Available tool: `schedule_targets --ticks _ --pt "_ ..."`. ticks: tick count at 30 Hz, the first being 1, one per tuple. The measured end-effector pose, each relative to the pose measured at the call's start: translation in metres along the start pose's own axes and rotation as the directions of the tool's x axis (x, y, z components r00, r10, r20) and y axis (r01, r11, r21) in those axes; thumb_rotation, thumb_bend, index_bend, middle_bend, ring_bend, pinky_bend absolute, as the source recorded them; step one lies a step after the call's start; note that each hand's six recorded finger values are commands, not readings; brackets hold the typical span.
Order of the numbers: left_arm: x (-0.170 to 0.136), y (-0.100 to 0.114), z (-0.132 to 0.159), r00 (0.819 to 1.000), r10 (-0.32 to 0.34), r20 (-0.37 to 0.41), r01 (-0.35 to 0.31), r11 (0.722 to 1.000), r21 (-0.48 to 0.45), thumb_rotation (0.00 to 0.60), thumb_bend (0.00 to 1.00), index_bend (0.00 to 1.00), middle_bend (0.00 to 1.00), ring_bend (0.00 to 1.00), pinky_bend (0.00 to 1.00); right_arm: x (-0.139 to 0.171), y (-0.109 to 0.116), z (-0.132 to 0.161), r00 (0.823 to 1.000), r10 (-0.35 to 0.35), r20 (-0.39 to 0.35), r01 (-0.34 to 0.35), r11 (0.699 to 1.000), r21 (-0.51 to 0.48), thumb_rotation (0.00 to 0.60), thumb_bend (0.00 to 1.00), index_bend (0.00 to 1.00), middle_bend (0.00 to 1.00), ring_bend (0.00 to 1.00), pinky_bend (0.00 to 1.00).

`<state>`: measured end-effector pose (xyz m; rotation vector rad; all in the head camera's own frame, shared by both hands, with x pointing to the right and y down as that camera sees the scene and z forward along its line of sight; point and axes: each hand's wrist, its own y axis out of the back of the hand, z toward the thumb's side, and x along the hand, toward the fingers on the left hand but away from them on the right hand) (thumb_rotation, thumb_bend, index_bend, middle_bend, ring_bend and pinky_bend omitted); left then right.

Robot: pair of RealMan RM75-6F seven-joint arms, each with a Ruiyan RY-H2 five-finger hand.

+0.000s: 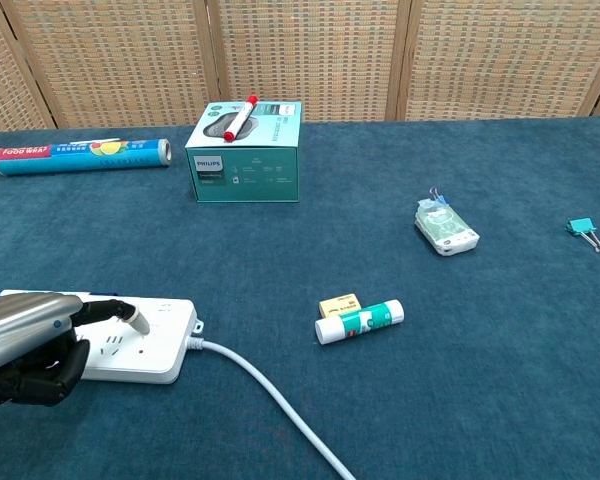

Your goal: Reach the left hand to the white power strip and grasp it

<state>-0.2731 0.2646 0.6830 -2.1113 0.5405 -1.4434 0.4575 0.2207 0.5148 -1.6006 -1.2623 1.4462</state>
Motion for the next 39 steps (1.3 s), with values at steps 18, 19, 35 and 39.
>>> schedule_targets --ticks 18,19,35,39 --pt "-0.036 0.093 -0.025 0.920 0.392 -0.026 -0.392 0.920 -0.008 0.517 0.06 0.25 1.00 1.00 1.00 0.001 0.002 0.002 1.000 -0.004 -0.009 0.004 1.000 -0.008 0.600 0.00 0.00 0.00 0.00 0.00" --pt "-0.046 0.106 -0.035 0.892 0.451 -0.047 -0.451 0.892 0.000 0.423 0.00 0.26 1.00 1.00 1.00 0.001 0.001 0.003 1.000 -0.003 -0.010 0.003 1.000 -0.007 0.600 0.00 0.00 0.00 0.00 0.00" --pt "-0.113 0.150 -0.116 0.764 0.632 -0.128 -0.639 0.769 -0.014 0.240 0.00 0.00 0.00 0.00 0.00 0.002 -0.011 0.014 0.999 0.017 -0.031 -0.016 0.999 0.043 0.600 0.00 0.00 0.00 0.00 0.00" --pt "-0.116 0.142 -0.121 0.819 0.560 -0.129 -0.561 0.827 0.028 0.369 0.00 0.00 0.00 0.00 0.00 0.003 -0.012 0.015 0.999 0.017 -0.031 -0.016 0.999 0.048 0.600 0.00 0.00 0.00 0.00 0.00"
